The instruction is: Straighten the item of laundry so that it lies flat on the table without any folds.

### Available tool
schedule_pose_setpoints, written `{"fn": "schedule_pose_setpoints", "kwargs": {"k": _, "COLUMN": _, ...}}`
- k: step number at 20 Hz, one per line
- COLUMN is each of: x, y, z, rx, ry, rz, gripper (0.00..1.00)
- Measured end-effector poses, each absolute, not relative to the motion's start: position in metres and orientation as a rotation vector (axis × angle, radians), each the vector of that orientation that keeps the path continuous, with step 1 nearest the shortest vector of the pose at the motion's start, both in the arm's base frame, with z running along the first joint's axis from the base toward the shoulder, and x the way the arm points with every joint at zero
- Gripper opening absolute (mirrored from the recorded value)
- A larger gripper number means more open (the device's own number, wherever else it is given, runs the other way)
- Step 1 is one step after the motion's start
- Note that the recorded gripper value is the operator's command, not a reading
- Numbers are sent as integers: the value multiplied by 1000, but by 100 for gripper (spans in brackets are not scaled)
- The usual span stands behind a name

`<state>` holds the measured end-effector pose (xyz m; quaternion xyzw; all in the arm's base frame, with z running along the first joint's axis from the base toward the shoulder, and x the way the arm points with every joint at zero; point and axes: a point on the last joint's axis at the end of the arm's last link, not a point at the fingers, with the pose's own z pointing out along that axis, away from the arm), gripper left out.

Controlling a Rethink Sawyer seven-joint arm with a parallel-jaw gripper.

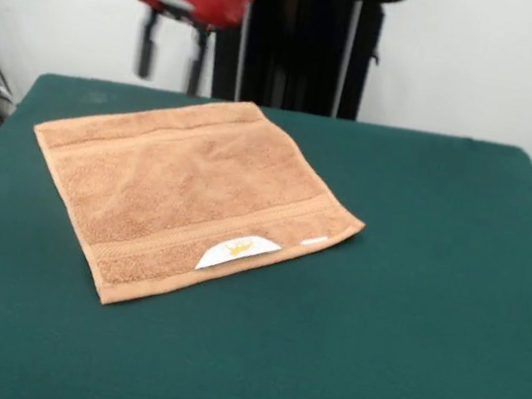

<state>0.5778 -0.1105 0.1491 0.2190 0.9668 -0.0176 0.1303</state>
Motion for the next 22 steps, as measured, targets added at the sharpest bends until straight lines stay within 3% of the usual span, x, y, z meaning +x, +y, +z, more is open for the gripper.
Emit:
{"fn": "schedule_pose_setpoints", "kwargs": {"k": 7, "x": 564, "y": -175, "z": 161, "rx": 770, "ry": 2764, "rz": -82, "gripper": 100}}
{"fn": "schedule_pose_setpoints", "kwargs": {"k": 22, "x": 568, "y": -162, "z": 159, "rx": 664, "ry": 2779, "rz": -90, "gripper": 100}}
